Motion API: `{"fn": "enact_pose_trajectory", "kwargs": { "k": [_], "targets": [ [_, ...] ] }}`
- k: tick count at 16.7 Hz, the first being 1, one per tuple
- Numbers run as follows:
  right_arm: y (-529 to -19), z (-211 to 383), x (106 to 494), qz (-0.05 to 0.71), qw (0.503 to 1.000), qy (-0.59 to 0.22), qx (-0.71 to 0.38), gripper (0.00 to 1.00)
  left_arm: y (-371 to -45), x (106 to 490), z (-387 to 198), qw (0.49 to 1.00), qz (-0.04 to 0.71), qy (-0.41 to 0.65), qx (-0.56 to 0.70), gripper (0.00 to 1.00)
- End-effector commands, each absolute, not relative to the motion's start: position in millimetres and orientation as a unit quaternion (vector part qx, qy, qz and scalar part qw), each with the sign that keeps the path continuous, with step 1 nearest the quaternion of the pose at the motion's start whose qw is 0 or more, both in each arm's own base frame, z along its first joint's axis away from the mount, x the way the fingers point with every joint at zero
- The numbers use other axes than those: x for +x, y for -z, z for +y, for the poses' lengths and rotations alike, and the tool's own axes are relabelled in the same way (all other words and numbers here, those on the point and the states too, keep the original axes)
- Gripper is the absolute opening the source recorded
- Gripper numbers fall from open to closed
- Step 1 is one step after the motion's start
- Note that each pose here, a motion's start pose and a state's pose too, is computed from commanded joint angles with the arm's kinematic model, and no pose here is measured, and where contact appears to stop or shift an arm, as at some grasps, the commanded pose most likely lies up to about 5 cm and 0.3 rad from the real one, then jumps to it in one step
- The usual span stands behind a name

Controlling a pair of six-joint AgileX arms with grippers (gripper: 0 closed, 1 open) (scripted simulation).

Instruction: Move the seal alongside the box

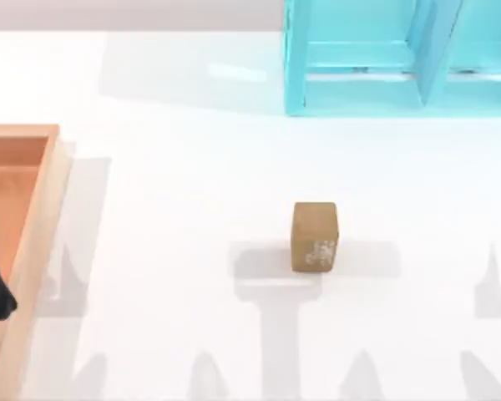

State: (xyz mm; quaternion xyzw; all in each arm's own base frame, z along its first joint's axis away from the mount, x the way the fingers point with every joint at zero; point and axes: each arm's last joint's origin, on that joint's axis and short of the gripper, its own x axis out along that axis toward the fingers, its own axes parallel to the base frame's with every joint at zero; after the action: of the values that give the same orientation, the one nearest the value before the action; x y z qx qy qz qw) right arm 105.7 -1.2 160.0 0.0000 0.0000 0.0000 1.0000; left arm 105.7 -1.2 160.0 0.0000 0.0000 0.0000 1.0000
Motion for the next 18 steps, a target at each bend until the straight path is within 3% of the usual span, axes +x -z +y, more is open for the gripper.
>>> {"fn": "enact_pose_trajectory", "kwargs": {
  "k": [6, 12, 18],
  "targets": [
    [-160, -1, 106, 0.000, 1.000, 0.000, 0.000, 1.00, -177, 106, -4, 1.000, 0.023, 0.014, -0.009, 1.00],
    [-160, -1, 106, 0.000, 1.000, 0.000, 0.000, 1.00, -245, 122, -17, 0.988, 0.130, 0.061, -0.053, 1.00],
    [-160, -1, 106, 0.000, 1.000, 0.000, 0.000, 1.00, -308, 167, -43, 0.956, 0.261, 0.095, -0.093, 1.00]
  ]
}}
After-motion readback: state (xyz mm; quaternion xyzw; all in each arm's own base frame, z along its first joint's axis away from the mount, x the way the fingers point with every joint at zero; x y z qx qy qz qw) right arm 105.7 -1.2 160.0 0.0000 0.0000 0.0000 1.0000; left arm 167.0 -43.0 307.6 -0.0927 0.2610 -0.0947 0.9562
